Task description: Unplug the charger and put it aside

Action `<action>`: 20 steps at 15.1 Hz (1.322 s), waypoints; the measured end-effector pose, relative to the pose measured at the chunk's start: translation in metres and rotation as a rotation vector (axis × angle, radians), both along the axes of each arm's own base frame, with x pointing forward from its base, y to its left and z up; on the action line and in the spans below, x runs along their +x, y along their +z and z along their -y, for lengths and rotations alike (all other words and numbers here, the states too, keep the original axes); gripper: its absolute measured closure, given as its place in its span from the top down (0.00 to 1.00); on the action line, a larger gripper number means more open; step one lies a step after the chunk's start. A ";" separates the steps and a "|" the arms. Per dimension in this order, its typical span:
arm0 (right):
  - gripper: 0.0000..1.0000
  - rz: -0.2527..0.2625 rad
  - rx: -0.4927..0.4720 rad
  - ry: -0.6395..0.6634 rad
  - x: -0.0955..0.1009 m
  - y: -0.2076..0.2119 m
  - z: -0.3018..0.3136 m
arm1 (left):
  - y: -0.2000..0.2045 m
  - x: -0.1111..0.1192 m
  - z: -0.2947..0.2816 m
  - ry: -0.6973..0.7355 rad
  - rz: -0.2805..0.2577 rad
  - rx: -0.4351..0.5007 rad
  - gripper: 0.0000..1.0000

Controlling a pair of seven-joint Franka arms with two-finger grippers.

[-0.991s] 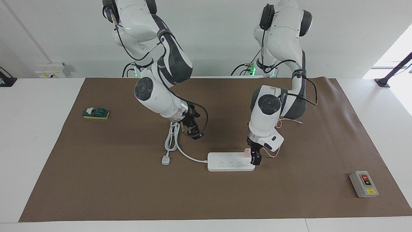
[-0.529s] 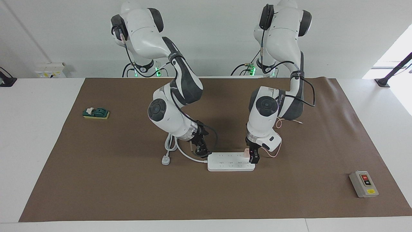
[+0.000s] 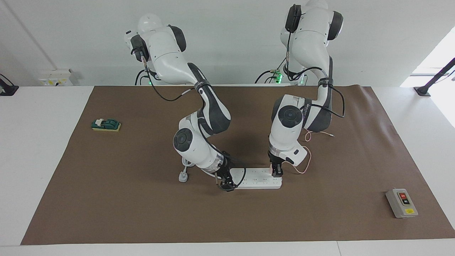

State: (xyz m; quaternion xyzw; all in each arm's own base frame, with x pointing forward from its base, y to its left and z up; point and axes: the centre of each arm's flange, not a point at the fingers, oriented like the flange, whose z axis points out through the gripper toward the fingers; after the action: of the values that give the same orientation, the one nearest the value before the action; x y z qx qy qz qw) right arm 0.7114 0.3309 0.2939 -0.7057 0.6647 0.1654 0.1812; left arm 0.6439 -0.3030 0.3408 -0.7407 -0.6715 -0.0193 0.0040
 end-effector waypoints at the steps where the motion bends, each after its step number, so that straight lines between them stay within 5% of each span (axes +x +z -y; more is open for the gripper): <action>1: 1.00 0.007 0.000 -0.001 0.000 -0.001 -0.002 | 0.000 0.000 0.001 -0.003 0.003 0.002 0.11; 2: 1.00 0.014 0.001 -0.003 0.000 -0.001 -0.003 | 0.002 0.001 0.001 -0.006 0.013 0.004 0.02; 20: 1.00 0.055 -0.002 0.014 -0.007 -0.010 -0.023 | 0.002 0.001 0.001 -0.002 0.014 0.006 0.01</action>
State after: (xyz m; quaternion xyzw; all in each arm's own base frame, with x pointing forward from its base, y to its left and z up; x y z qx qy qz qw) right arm 0.7047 0.3538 0.2843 -0.7147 0.6547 0.1467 0.1975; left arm 0.6448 -0.3042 0.3424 -0.7413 -0.6706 -0.0263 0.0015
